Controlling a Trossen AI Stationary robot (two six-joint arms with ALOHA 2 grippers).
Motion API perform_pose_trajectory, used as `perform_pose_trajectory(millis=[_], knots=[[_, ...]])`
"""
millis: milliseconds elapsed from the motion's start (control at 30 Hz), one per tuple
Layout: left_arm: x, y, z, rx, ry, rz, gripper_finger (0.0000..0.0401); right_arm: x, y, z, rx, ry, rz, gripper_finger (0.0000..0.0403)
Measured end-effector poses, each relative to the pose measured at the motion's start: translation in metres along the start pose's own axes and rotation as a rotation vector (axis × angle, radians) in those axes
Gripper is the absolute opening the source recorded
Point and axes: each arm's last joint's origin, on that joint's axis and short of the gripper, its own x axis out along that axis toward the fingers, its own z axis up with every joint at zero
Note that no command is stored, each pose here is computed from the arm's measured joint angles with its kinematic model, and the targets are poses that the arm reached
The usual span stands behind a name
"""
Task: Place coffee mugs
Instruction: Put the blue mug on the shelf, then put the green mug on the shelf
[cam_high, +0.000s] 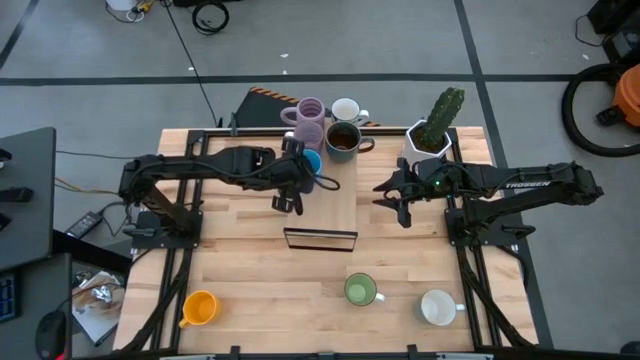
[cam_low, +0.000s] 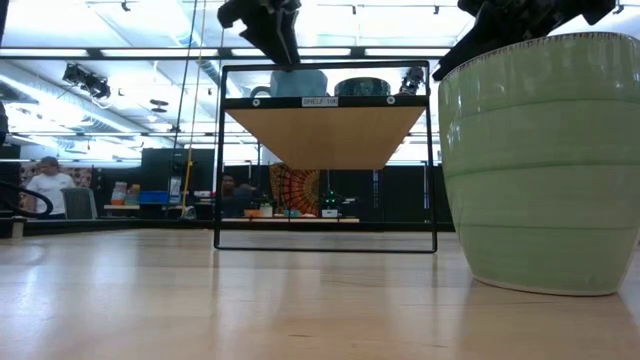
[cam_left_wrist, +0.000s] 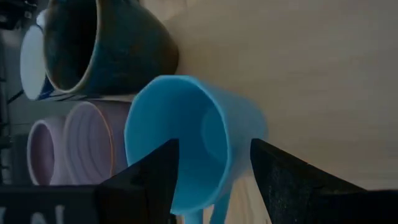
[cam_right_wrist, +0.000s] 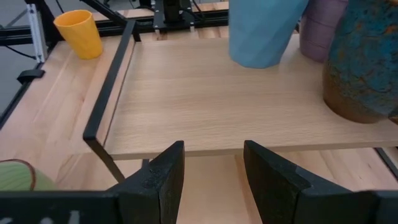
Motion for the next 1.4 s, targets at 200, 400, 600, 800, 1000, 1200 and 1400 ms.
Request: perform_pose_trajectory(millis=[200, 400, 600, 800, 1000, 1200, 1400], knots=[[0.004, 0.001, 0.001, 0.01, 0.007, 0.016, 0.0205, 0.0, 0.0, 0.0, 0.0, 0.0, 0.007, 0.0171], [0.007, 0.006, -0.002, -0.021, 0.03, 0.042, 0.0203, 0.0, 0.0, 0.0, 0.001, -0.001, 0.007, 0.0171], [0.007, 0.007, -0.003, -0.022, 0.031, 0.045, 0.0184, 0.0, 0.0, 0.0, 0.004, -0.001, 0.007, 0.0171], [0.006, 0.006, -0.001, -0.022, 0.028, 0.049, 0.0176, 0.0, 0.0, 0.0, 0.008, 0.0, 0.007, 0.0171], [-0.013, 0.005, 0.001, -0.005, -0.015, 0.116, 0.0176, 0.0, 0.0, 0.0, 0.008, -0.001, -0.009, 0.0171], [-0.029, 0.005, -0.001, -0.119, -0.1, 0.043, 0.0176, -0.001, 0.003, -0.003, 0.033, 0.045, -0.01, 0.0171], [-0.036, -0.008, -0.001, -0.164, -0.096, -0.027, 0.0176, 0.0, 0.026, 0.007, -0.009, 0.14, -0.001, 0.0167]])
